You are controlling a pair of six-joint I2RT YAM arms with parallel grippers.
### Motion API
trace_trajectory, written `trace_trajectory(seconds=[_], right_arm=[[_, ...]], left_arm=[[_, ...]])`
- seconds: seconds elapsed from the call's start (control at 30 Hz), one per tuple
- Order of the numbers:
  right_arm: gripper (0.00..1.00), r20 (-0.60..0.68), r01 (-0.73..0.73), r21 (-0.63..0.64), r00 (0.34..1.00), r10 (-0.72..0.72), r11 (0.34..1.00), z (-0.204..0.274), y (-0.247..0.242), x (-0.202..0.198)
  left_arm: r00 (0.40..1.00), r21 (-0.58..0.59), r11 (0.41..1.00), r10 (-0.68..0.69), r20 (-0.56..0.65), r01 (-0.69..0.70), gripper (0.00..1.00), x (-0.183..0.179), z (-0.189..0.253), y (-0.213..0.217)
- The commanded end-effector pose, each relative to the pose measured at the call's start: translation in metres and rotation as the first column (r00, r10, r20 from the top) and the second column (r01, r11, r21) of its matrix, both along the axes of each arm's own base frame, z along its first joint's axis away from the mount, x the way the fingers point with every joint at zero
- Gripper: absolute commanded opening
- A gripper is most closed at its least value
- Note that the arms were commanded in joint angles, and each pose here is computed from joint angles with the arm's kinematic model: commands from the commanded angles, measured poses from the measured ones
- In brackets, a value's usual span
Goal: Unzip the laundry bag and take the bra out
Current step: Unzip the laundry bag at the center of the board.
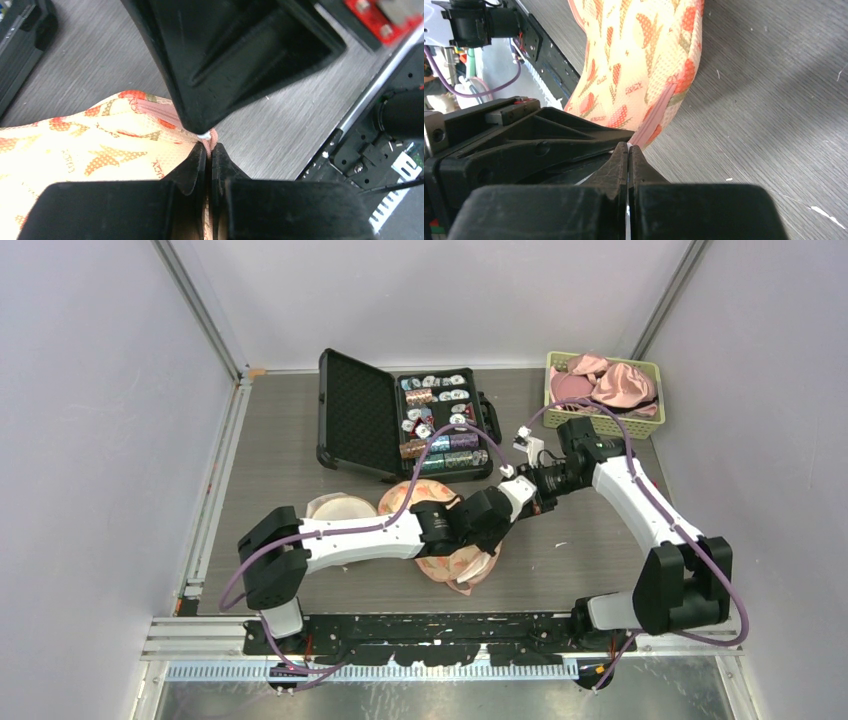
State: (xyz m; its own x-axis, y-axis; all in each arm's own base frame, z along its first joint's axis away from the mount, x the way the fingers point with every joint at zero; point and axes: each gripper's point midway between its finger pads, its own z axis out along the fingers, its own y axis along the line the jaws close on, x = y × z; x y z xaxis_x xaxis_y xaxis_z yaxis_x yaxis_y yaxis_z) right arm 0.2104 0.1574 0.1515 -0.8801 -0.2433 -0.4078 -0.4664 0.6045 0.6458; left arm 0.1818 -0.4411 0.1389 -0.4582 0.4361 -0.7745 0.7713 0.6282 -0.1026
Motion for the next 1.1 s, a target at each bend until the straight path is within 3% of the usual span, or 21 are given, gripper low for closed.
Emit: trace_trajectory(seconds=[0.0,0.3,0.63,0.97,1.07], right_arm=[[0.01,0.056,-0.045,-0.031,0.997,0.046,0.999,0.0,-0.015,0.018],[0.01,0.052,-0.119,-0.084,0.991,0.123,0.989,-0.012,-0.04,0.014],[0.0,0.013,-0.136,-0.114,0.99,0.138,0.984,-0.027,-0.07,0.007],[0.0,-0.024,-0.212,-0.168,0.977,0.211,0.963,-0.039,-0.095,-0.02],[0.0,-0.019,-0.225,-0.174,0.974,0.225,0.959,-0.04,-0.096,-0.025]], left_arm=[[0.989,-0.024,0.988,-0.151,0.004,0.151,0.0,-0.026,0.012,0.001],[0.886,-0.022,0.888,-0.457,0.074,0.46,0.0,-0.072,0.015,-0.013],[0.787,0.021,0.795,-0.604,0.124,0.606,0.0,-0.083,0.01,-0.02],[0.592,0.127,0.614,-0.787,0.171,0.779,0.0,-0.089,-0.004,-0.008],[0.498,0.169,0.524,-0.85,0.175,0.835,0.0,-0.092,-0.012,0.003]])
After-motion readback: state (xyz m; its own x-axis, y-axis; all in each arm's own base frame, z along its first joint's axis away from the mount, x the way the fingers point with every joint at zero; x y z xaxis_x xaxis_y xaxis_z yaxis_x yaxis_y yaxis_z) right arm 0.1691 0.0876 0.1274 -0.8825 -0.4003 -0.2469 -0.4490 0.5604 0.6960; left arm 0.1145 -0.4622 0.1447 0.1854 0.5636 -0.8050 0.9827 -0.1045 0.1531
